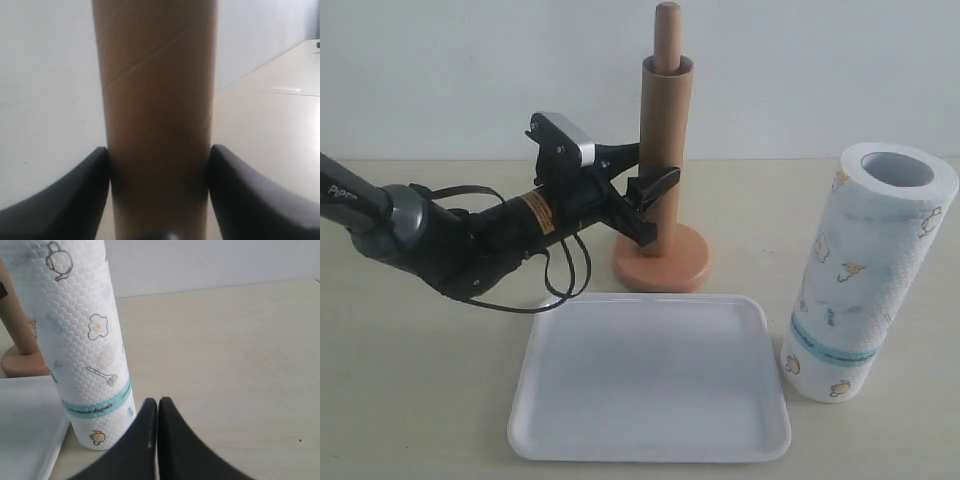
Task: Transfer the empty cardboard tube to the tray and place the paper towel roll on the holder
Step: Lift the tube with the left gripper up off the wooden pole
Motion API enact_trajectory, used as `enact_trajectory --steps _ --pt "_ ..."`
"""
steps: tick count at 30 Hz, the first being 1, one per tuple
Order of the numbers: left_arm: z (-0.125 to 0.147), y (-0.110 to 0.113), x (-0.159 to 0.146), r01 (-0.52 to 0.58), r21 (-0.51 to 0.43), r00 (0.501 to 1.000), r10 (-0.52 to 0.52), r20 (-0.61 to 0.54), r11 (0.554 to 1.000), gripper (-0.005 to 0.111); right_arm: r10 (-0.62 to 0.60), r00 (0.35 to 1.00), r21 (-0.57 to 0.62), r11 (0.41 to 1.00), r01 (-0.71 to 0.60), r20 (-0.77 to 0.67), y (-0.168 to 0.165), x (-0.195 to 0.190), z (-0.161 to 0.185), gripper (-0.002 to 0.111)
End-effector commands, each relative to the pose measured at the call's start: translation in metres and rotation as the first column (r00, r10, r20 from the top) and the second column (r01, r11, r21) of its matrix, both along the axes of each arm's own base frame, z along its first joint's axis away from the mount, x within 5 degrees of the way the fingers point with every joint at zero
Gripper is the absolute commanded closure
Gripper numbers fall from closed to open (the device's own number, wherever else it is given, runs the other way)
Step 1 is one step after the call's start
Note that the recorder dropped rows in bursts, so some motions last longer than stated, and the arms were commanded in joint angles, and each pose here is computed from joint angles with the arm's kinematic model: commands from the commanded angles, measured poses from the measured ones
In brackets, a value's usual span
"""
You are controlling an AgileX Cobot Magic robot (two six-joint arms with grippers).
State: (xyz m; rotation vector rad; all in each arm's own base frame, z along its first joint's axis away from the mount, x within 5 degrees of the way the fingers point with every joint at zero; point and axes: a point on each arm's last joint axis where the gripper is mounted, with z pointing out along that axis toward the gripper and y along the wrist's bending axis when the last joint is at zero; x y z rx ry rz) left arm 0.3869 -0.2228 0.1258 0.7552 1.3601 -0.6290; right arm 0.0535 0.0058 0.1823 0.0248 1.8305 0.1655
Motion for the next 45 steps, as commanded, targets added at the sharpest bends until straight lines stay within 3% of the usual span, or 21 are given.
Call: enact_trajectory --steps 1,8,16,21,32,36,40,45 --pt "0.046 0.001 0.0 -0.017 -0.071 0.997 0.022 0.074 0.997 0.103 -0.005 1.0 -0.002 1.0 0.005 0.01 0.0 0.0 0.001 0.108" --pt "0.105 0.005 -0.009 -0.001 -0.14 0.983 0.027 0.181 0.99 0.103 -0.005 1.0 -0.002 1.0 0.005 0.01 0.0 0.0 0.001 0.108" --pt "0.178 0.009 -0.017 0.067 -0.3 0.97 0.009 0.243 0.952 0.103 -0.005 1.0 -0.002 1.0 0.005 0.01 0.0 0.0 0.001 0.108" --pt "0.212 0.011 -0.026 0.11 -0.312 0.951 -0.008 0.31 0.944 0.103 -0.005 1.0 -0.002 1.0 0.005 0.01 0.0 0.0 0.001 0.108" --pt "0.28 0.03 -0.06 0.077 -0.317 0.92 0.054 0.387 0.945 0.103 -0.005 1.0 -0.002 1.0 0.005 0.01 0.0 0.0 0.001 0.108" --pt "0.299 0.036 -0.076 0.057 -0.273 0.939 0.042 0.341 0.96 0.103 -0.005 1.0 -0.002 1.0 0.005 0.01 0.0 0.0 0.001 0.108" --pt "0.31 0.045 -0.09 -0.036 -0.123 0.967 0.065 0.247 0.992 0.103 -0.005 1.0 -0.002 1.0 0.005 0.01 0.0 0.0 0.001 0.108" --pt "0.316 0.06 -0.109 -0.126 0.049 0.973 0.114 0.198 0.991 0.103 -0.005 1.0 -0.002 1.0 0.005 0.01 0.0 0.0 0.001 0.108"
